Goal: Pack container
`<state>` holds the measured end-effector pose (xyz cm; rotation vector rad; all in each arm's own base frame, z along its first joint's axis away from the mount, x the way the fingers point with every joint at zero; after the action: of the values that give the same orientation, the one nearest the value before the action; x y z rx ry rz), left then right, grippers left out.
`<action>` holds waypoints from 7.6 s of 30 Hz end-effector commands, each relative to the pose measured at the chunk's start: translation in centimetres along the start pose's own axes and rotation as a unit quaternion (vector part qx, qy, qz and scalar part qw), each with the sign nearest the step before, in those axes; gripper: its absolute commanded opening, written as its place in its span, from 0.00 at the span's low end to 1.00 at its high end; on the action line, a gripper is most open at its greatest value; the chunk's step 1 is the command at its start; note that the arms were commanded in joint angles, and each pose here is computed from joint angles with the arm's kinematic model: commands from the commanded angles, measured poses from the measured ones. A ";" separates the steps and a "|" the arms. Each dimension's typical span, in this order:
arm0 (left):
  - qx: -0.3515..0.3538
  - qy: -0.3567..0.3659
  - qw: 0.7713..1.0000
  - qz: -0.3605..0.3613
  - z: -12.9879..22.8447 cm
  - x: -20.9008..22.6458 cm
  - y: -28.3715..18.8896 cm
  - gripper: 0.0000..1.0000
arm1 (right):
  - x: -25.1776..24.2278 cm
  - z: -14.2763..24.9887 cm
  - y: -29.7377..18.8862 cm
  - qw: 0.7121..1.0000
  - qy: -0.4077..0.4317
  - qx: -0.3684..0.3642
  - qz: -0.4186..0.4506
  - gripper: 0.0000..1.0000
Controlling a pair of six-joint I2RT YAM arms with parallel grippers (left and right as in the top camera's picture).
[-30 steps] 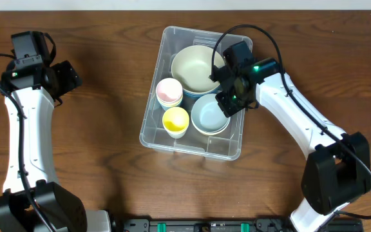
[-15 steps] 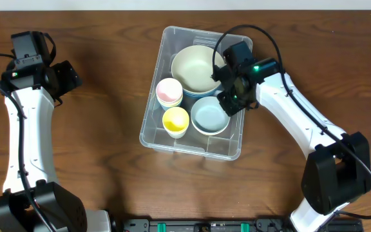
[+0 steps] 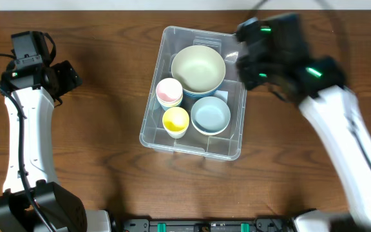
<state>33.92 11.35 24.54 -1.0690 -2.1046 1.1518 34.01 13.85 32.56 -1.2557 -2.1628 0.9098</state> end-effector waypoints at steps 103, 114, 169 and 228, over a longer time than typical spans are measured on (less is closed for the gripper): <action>-0.023 -0.002 1.000 -0.001 -0.9 0.3 -1.3 0.98 | -3.5 19.9 -12.9 0.831 0.000 -0.497 0.250 0.99; -0.023 -0.002 1.000 -0.001 -0.9 0.3 -1.3 0.98 | -4.2 21.4 -9.7 0.838 0.005 -0.490 0.241 0.99; -0.023 -0.002 1.000 -0.001 -0.9 0.3 -1.3 0.98 | -6.0 26.3 -2.2 0.898 0.052 -0.366 0.239 0.99; -0.318 -0.082 0.933 0.147 5.9 5.2 -22.0 0.98 | -6.0 26.3 -2.2 0.898 0.052 -0.366 0.239 0.99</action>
<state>20.58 6.48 41.04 -1.6273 -2.5745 0.7229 17.67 -0.06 16.32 -2.1809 -2.2242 0.1170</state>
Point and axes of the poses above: each gripper's point midway between its finger pads, its own y axis out along the fingers, its own x axis along the line the jaws close on, z = x × y, the point moved 7 cm from there along -y, back along the fingers, and after that the axes turned 2 degrees about y, right-handed, at the moved point
